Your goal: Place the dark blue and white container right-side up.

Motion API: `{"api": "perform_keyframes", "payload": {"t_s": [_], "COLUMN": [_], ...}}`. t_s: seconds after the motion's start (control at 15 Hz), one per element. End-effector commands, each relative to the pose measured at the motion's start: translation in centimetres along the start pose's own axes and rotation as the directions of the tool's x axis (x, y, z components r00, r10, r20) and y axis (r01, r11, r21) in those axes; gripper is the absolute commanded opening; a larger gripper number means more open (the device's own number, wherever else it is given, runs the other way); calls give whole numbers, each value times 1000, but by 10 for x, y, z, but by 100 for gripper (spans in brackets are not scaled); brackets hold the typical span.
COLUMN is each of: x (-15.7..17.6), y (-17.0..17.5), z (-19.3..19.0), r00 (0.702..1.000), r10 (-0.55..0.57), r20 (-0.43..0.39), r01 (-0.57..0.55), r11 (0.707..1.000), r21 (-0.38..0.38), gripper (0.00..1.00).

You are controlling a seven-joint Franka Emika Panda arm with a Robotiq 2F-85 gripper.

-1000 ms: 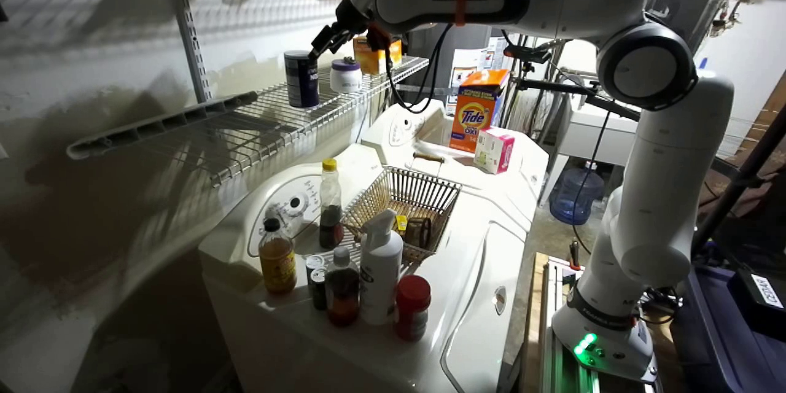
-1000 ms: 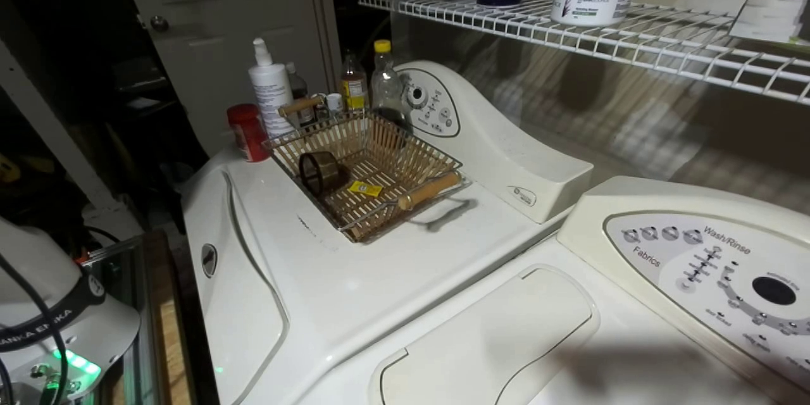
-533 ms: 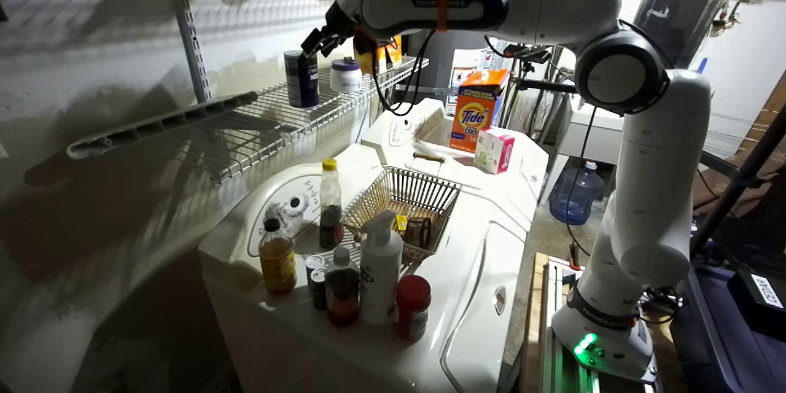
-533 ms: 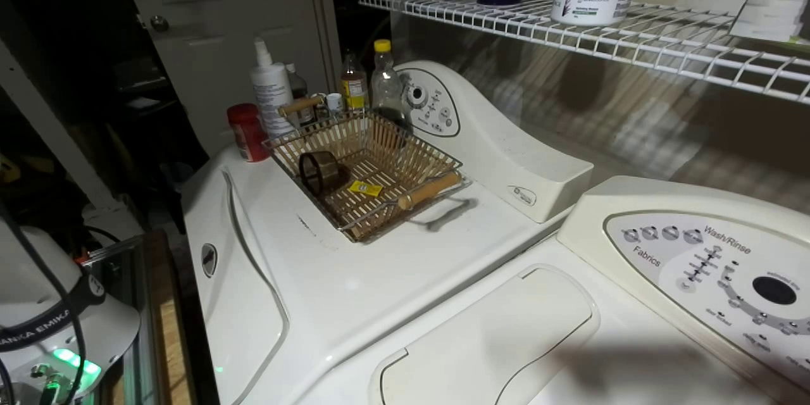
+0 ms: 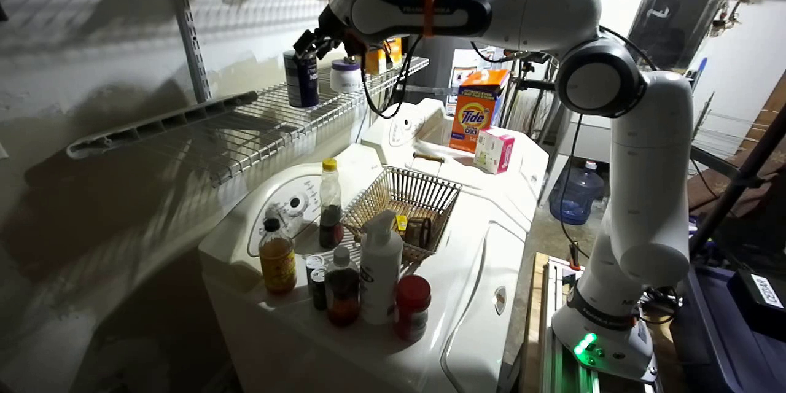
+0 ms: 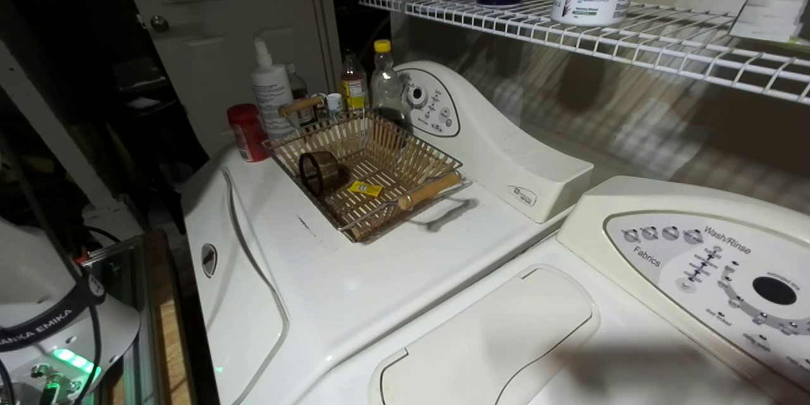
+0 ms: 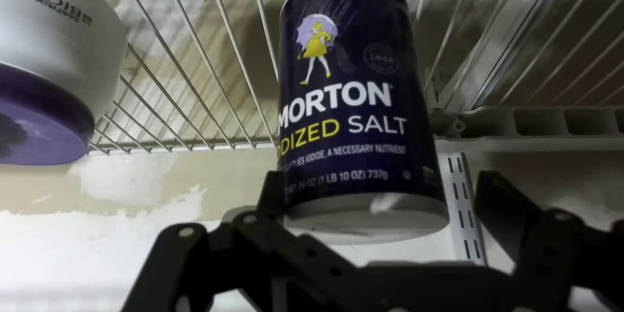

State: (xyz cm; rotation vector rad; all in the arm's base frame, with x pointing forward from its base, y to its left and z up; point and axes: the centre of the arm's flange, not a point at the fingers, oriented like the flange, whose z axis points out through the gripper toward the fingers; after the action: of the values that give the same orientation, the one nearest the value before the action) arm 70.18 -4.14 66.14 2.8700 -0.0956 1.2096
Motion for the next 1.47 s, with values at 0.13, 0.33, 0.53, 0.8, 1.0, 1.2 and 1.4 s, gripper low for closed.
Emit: {"api": "perform_keyframes", "payload": {"t_s": [0.13,0.33,0.53,0.8,1.0,1.2,1.4], "x": [14,12,11,8,2,-7,-14], "y": [7,7,3,-6,-21,-42,-55], "z": [21,31,36,32,30,31,31], "r00": [998,997,998,999,985,950,901], "r10": [53,64,48,-33,-162,-295,-412], "r20": [19,32,40,42,62,101,138], "r01": [-52,-63,-46,38,171,310,433], "r11": [998,998,998,993,970,929,880], "r21": [-18,-27,-46,-108,-171,-201,-198], "gripper": [100,100,67,59,59,59,59]}}
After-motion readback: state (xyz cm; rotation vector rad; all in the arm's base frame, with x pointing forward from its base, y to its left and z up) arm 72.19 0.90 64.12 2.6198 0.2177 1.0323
